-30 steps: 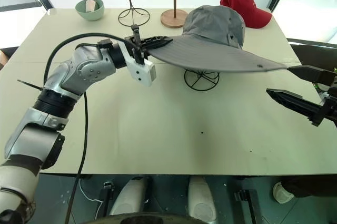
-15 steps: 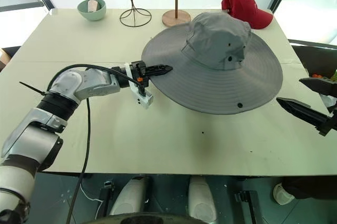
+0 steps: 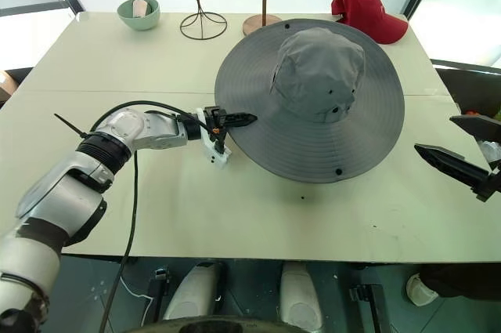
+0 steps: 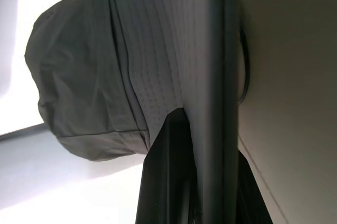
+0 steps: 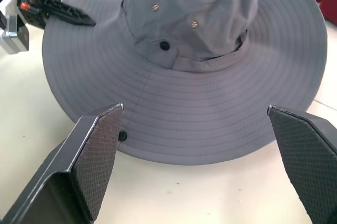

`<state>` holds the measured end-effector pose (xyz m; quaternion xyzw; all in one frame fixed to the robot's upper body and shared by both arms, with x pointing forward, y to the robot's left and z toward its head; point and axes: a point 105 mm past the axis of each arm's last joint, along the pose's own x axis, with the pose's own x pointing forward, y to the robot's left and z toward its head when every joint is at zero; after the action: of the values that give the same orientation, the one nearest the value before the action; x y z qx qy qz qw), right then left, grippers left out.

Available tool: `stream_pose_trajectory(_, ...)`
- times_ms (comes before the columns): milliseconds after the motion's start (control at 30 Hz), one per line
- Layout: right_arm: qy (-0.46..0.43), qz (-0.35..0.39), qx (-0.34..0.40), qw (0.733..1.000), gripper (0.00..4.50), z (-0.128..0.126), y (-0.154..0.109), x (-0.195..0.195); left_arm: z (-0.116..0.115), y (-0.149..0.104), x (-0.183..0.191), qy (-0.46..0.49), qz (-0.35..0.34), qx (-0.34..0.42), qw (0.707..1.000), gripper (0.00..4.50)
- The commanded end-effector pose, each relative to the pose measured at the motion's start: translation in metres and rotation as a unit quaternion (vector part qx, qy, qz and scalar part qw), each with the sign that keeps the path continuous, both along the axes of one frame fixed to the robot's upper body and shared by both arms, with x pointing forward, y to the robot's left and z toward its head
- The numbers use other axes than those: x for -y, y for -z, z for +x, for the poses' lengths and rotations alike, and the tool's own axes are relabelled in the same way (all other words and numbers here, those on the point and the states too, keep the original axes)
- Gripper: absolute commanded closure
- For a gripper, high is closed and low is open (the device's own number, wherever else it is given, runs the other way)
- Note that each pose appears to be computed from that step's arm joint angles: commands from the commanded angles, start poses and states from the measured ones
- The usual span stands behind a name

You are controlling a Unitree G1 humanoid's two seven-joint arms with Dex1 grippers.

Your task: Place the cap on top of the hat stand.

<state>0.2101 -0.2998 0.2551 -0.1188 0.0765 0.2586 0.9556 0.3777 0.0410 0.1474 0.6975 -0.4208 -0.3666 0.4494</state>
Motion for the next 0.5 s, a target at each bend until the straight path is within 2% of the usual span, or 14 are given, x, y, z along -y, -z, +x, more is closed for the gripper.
stream_pose_trajectory(33, 0.0, -0.014, 0.026, 1.0, 0.0, 0.001, -0.013, -0.001, 0.004, -0.021, 0.004, -0.005, -0.048, -0.015, 0.999, 4.47)
stream_pose_trajectory(100, -0.001, -0.014, 0.027, 1.0, 0.0, 0.002, -0.013, -0.001, 0.003, -0.027, 0.005, -0.001, -0.063, -0.024, 0.998, 4.47)
stream_pose_trajectory(133, -0.002, -0.015, 0.027, 1.0, 0.0, 0.002, -0.013, -0.001, 0.001, -0.029, 0.006, 0.002, -0.068, -0.026, 0.997, 4.21)
stream_pose_trajectory(200, -0.002, -0.015, 0.027, 1.0, 0.0, 0.004, -0.012, -0.002, -0.001, -0.033, 0.005, 0.005, -0.076, -0.036, 0.996, 3.51)
stream_pose_trajectory(400, -0.008, -0.016, 0.028, 0.999, 0.0, 0.007, -0.011, -0.004, -0.009, -0.037, -0.002, 0.015, -0.081, -0.054, 0.995, 0.43)
stream_pose_trajectory(433, -0.009, -0.016, 0.028, 0.999, 0.0, 0.008, -0.011, -0.005, -0.011, -0.037, -0.003, 0.015, -0.081, -0.056, 0.995, 0.06)
stream_pose_trajectory(500, -0.012, -0.016, 0.028, 0.999, 0.0, 0.01, -0.011, -0.005, -0.013, -0.038, -0.007, 0.013, -0.082, -0.063, 0.995, 0.06)
